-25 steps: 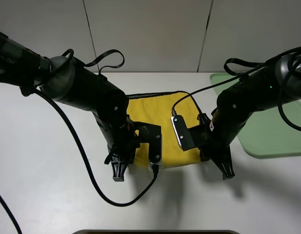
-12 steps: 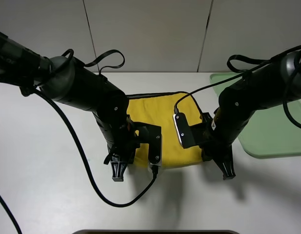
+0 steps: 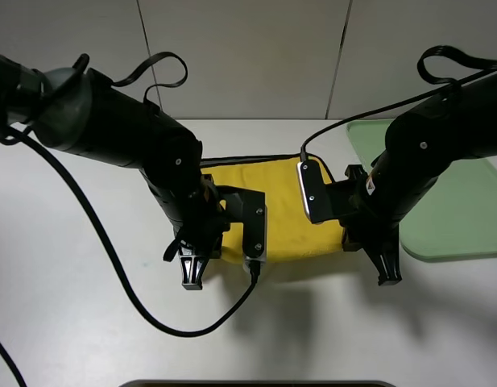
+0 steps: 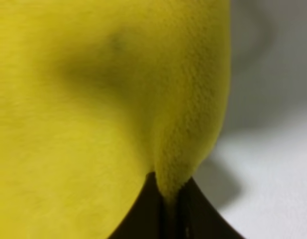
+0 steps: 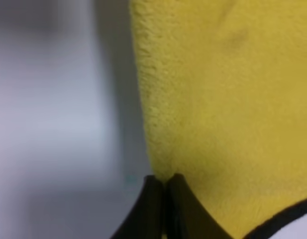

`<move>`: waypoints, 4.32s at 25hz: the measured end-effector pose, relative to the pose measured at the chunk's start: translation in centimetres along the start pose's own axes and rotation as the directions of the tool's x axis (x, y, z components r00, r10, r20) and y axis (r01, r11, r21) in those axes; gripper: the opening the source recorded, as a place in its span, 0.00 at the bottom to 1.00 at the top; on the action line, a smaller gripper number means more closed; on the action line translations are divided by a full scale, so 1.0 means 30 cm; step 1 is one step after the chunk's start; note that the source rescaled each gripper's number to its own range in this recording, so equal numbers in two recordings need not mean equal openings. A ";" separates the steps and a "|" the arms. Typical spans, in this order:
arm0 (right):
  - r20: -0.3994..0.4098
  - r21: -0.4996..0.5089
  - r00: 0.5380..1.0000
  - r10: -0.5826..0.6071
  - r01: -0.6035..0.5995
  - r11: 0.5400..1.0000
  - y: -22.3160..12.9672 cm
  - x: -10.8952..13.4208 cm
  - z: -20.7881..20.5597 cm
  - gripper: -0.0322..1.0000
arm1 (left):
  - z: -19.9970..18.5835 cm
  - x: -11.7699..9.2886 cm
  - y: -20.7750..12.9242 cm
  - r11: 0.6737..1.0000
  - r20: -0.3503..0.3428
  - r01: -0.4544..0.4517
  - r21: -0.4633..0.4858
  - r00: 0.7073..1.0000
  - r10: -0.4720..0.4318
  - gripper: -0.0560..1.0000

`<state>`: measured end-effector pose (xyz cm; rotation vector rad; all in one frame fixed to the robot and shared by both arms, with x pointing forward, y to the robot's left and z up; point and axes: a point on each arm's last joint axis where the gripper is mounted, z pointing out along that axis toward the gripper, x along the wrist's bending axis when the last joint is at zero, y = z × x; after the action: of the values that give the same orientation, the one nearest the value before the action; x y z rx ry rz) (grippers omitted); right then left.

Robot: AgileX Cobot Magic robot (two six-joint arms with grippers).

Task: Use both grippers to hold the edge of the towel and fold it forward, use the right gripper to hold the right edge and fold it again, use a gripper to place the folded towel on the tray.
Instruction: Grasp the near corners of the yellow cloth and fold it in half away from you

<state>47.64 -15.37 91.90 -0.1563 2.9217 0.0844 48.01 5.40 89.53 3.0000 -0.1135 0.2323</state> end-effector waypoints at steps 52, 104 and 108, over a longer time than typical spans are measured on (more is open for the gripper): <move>0.019 -0.116 0.975 0.223 -0.219 0.969 0.046 0.153 -0.348 0.03 | -0.370 -0.064 -0.030 0.999 -0.042 -0.009 -0.039 0.999 0.007 0.05; 0.153 -0.074 0.921 0.359 -0.352 0.933 0.069 -0.131 -0.175 0.03 | -0.132 0.163 -0.096 0.994 -0.270 0.022 -0.107 0.962 -0.050 0.05; 0.155 -0.078 0.920 0.359 -0.351 0.933 0.070 -0.132 -0.176 0.03 | -0.133 0.164 -0.096 0.994 -0.272 0.021 -0.109 0.961 -0.050 0.05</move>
<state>50.15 -13.25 97.99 0.3606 2.7453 0.2143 52.50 8.45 93.85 2.8282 -0.0416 0.6142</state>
